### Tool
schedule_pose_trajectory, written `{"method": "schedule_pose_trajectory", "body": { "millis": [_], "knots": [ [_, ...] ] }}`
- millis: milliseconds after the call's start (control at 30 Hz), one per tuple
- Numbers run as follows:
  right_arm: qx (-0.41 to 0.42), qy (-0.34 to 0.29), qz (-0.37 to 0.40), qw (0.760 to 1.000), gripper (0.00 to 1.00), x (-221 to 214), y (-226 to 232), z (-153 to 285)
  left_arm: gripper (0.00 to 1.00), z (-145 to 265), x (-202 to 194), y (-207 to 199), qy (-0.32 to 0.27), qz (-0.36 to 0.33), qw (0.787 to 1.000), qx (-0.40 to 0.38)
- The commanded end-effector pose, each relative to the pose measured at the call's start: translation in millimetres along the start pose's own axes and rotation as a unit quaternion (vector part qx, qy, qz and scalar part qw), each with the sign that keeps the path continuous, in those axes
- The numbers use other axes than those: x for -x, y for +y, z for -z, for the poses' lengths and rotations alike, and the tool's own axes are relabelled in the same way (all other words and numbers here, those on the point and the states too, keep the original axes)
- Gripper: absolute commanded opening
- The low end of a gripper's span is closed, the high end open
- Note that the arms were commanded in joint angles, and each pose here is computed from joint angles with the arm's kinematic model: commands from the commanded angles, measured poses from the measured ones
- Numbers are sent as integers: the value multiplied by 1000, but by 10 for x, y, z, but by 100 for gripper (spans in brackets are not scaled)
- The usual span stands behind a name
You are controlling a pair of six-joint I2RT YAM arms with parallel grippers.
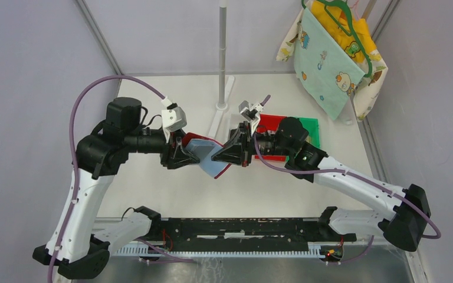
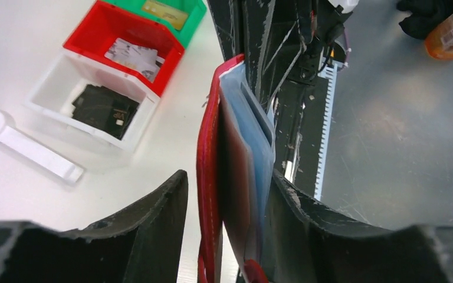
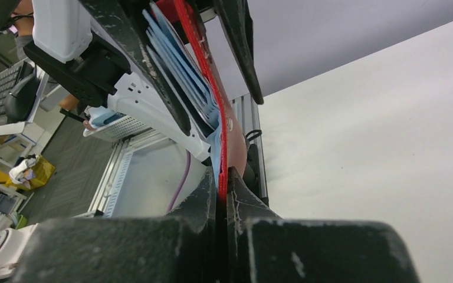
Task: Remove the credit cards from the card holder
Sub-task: Remove the credit card from the card holder.
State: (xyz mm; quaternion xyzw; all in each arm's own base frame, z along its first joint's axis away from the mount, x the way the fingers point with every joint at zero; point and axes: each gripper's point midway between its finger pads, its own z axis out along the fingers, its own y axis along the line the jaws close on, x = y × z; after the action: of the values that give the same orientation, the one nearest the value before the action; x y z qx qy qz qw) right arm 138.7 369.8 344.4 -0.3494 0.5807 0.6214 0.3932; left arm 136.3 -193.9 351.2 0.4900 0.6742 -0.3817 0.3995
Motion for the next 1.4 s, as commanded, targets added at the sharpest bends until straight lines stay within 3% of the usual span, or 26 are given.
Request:
{"method": "schedule_pose_trajectory", "body": {
  "millis": [0, 200, 467, 1067, 1167, 1367],
  "knots": [
    [-5, -44, 4, 999, 0, 273, 61, -40, 58, 75, 207, -28, -36, -34, 999, 14],
    [-33, -39, 6, 999, 0, 272, -37, -41, 59, 119, 97, -239, -11, -28, 999, -35],
    [-16, -39, 8, 999, 0, 306, 60, -43, 56, 127, 118, -146, -14, -42, 999, -7],
    [5, -40, 17, 999, 0, 378, 196, -80, 51, 106, 6, -294, 9, -27, 998, -63],
    [11, -40, 19, 999, 0, 397, 241, -96, 51, 83, 76, -165, -1, -21, 999, -29],
    [17, -34, 18, 999, 0, 381, 281, -104, 50, 169, 311, 414, -53, -30, 987, 146]
  ]
}}
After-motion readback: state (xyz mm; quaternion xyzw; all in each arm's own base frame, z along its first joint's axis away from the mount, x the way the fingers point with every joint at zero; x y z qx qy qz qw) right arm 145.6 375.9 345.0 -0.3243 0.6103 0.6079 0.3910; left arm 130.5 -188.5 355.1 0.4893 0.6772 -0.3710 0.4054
